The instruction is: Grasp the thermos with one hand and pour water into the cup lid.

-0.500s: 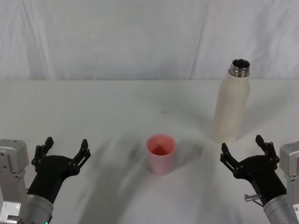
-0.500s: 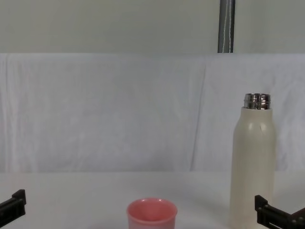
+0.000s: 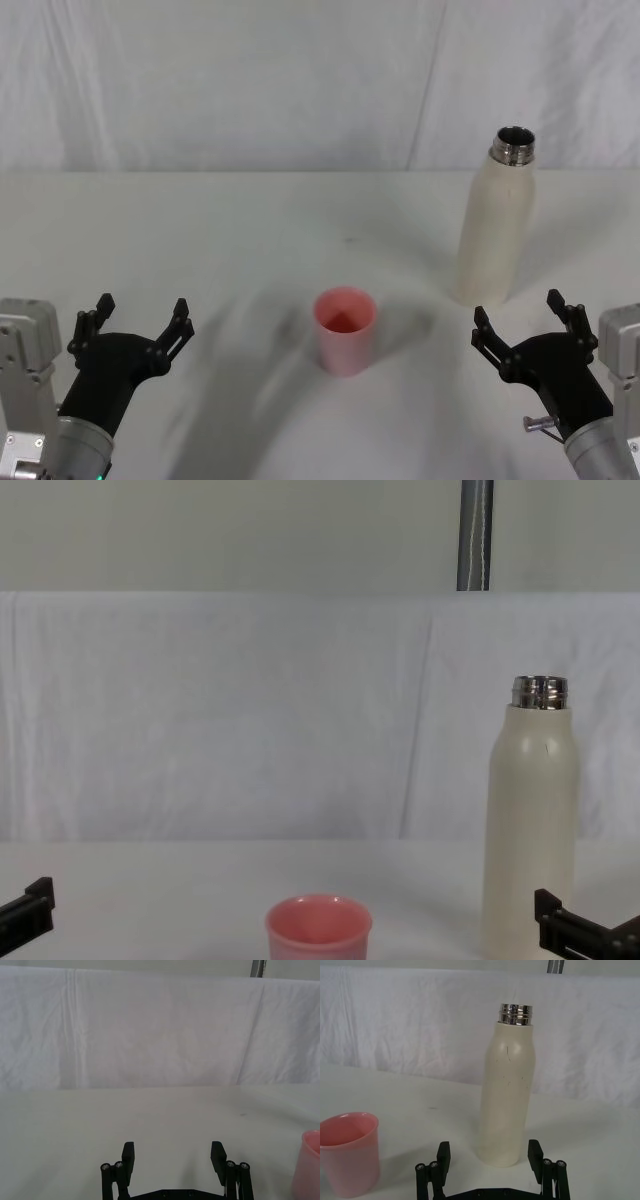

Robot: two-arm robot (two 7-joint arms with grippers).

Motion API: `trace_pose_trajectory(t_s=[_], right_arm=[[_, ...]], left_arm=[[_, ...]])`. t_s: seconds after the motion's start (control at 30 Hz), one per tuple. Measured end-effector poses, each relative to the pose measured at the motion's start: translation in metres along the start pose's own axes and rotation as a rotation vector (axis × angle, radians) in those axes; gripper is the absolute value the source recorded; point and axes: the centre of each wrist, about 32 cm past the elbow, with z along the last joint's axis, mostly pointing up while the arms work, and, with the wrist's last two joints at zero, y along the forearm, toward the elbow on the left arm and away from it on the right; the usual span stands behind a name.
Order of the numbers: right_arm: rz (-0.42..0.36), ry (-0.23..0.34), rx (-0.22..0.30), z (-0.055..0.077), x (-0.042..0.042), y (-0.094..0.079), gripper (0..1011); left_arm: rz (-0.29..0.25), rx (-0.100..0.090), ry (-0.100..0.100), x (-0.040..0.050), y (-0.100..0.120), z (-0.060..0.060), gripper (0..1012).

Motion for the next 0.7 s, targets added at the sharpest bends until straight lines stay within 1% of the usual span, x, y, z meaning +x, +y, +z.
trace_pose_trajectory(t_s=[0.7], right_arm=[[0.0, 0.0, 0.0, 0.0, 0.0, 0.0, 1000]], left_arm=[[0.0, 0.0, 0.0, 0.0, 0.0, 0.0, 1001]])
